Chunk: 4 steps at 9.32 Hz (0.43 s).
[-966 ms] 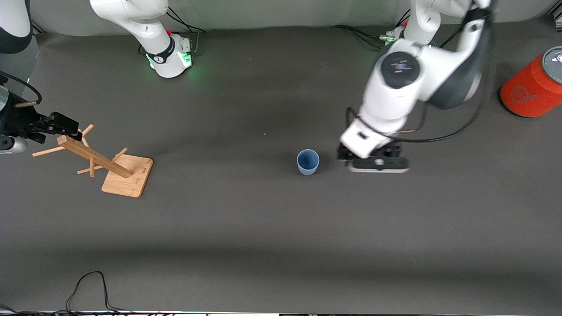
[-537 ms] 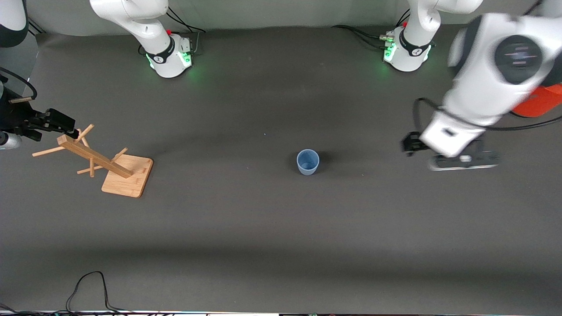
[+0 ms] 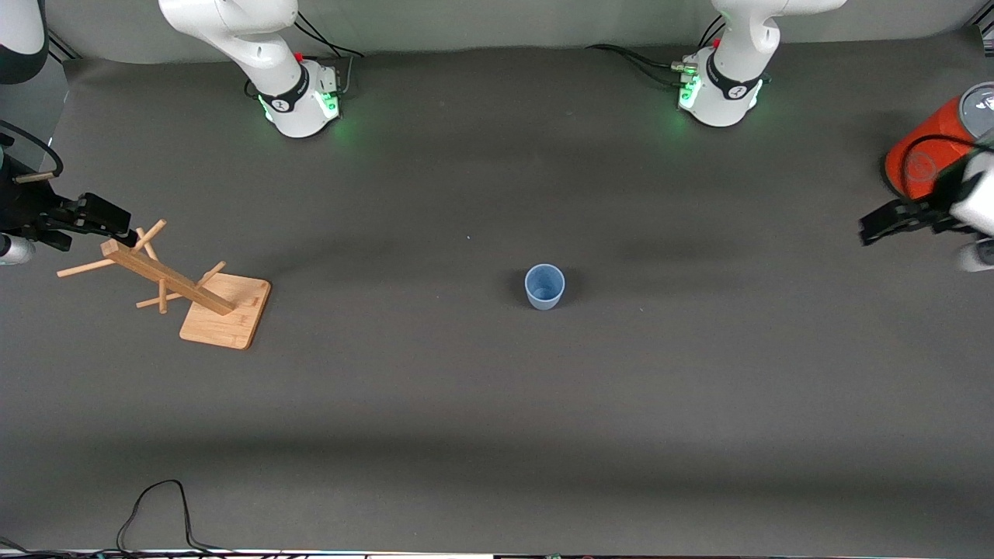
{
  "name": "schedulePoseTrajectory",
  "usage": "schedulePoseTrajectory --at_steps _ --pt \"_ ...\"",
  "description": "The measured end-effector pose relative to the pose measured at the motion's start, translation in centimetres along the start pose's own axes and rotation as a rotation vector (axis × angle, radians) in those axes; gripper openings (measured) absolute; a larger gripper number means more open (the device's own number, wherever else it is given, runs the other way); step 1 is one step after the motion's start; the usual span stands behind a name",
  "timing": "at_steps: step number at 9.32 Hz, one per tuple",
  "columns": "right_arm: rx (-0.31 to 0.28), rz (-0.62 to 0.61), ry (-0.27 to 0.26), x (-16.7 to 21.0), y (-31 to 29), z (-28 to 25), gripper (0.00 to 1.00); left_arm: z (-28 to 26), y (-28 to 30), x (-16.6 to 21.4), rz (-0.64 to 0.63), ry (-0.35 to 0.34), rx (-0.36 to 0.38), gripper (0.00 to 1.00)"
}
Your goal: Rotate and upright cup with both arms
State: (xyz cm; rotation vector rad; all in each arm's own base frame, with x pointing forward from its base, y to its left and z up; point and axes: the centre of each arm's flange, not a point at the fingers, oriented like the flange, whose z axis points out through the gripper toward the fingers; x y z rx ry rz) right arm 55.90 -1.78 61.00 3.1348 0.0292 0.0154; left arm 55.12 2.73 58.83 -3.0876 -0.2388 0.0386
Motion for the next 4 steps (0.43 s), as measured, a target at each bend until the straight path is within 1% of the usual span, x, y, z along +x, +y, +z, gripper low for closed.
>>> schedulePoseTrajectory --at_steps 2,4 --pt "0.0 0.0 0.0 0.0 0.02 0.0 1.0 -0.47 -1.48 -0.3 0.008 -0.002 -0.013 1.0" --pt "0.001 0.001 -0.012 -0.17 0.07 0.06 1.0 -0.41 -0.82 -0.35 0.021 -0.005 -0.016 1.0"
